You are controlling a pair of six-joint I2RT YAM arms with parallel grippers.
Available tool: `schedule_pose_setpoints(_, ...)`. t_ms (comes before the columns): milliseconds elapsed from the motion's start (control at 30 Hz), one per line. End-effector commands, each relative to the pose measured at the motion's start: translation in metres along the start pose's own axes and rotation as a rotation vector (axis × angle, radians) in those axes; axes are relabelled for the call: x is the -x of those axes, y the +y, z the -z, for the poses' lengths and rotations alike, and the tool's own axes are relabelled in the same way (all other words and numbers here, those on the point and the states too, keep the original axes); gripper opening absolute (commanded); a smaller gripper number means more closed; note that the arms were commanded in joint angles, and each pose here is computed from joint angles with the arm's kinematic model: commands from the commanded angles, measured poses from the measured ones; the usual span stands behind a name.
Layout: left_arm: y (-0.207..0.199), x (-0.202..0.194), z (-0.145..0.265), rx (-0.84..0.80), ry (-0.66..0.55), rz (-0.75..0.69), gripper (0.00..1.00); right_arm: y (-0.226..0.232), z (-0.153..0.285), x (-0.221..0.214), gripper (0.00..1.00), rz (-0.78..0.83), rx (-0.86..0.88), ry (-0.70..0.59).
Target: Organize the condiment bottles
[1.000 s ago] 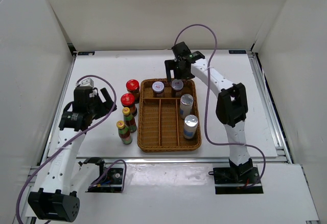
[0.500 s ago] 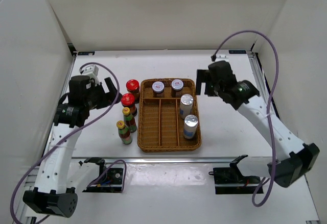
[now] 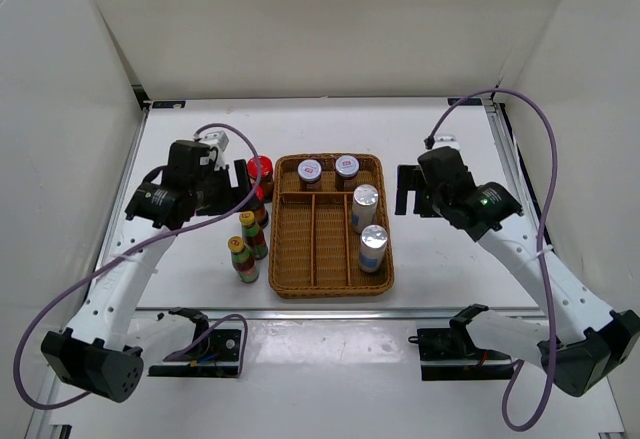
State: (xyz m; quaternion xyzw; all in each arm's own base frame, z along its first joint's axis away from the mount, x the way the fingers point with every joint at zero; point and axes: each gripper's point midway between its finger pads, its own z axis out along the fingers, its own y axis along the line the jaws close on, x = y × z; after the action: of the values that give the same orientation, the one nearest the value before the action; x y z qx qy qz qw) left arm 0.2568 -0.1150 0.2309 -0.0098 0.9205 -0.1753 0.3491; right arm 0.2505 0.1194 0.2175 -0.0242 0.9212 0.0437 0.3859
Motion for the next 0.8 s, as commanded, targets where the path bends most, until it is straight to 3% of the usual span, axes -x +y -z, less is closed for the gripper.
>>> schedule_pose_setpoints(0, 0.011, -0.014, 0.000, 0.057, 0.054, -0.010, 0.91, -0.009, 0.003, -0.003, 1.00, 0.022, -0.042, 0.020)
schedule_pose_setpoints(467, 0.018, -0.044, -0.018, 0.148, 0.160, -0.070, 0.87, -0.025, 0.021, -0.023, 1.00, 0.028, -0.068, 0.057)
schedule_pose_setpoints(767, 0.007, -0.047, -0.024, 0.150, 0.181, -0.130, 0.67, -0.028, 0.030, -0.038, 1.00, -0.016, -0.048, 0.071)
